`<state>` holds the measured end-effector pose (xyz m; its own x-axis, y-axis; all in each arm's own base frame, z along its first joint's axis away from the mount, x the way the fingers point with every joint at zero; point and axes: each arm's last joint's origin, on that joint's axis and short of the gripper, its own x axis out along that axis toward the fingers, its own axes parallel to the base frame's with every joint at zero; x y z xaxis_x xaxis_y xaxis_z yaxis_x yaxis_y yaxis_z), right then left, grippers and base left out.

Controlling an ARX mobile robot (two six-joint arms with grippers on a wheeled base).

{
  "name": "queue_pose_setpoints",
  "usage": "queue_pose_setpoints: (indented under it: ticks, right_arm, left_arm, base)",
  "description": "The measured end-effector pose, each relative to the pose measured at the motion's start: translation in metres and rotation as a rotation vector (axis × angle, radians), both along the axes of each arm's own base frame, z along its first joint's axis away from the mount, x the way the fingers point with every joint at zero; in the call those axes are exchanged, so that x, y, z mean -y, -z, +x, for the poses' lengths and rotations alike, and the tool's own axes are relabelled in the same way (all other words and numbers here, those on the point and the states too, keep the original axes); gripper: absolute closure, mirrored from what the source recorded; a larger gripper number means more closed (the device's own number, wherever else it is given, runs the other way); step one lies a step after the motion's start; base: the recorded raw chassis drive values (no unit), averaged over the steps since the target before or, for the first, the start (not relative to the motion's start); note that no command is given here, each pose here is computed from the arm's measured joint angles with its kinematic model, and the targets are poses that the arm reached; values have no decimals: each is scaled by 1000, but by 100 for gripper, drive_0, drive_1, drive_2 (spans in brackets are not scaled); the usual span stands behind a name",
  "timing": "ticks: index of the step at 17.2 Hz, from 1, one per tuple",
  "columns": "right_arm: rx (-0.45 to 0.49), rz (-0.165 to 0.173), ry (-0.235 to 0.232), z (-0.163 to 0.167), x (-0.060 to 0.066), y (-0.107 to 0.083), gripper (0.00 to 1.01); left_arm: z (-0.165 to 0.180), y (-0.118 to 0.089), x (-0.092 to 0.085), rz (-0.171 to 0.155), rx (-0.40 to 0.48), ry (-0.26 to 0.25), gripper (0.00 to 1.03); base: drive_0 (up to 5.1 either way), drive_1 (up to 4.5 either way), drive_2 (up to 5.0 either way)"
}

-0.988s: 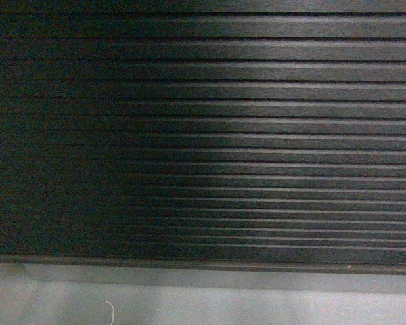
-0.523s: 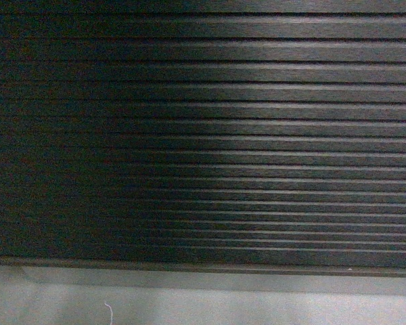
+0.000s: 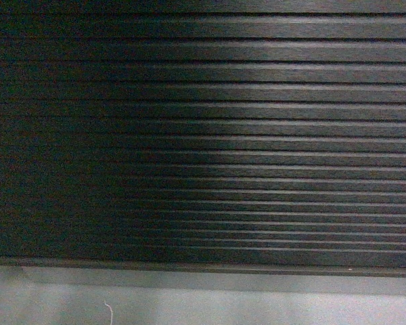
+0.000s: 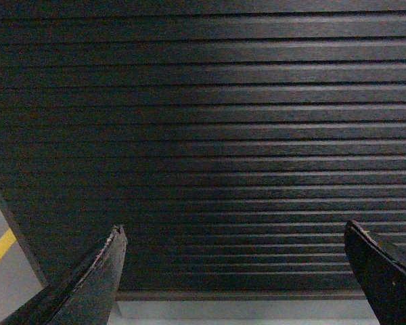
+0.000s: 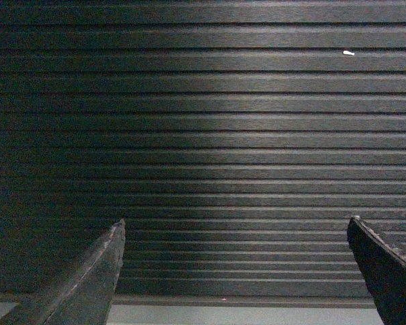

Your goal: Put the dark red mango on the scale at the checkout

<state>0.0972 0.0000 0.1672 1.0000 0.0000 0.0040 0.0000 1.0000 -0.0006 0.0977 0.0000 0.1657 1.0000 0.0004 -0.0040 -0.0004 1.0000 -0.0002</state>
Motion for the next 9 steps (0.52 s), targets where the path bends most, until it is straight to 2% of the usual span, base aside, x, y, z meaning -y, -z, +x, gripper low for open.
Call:
queue_pose_setpoints:
  ticks: [9]
  right_arm:
    - [0,0,0,0,0,0,3]
  left_arm:
    - [0,0,0,0,0,0,5]
  base:
    - [0,0,0]
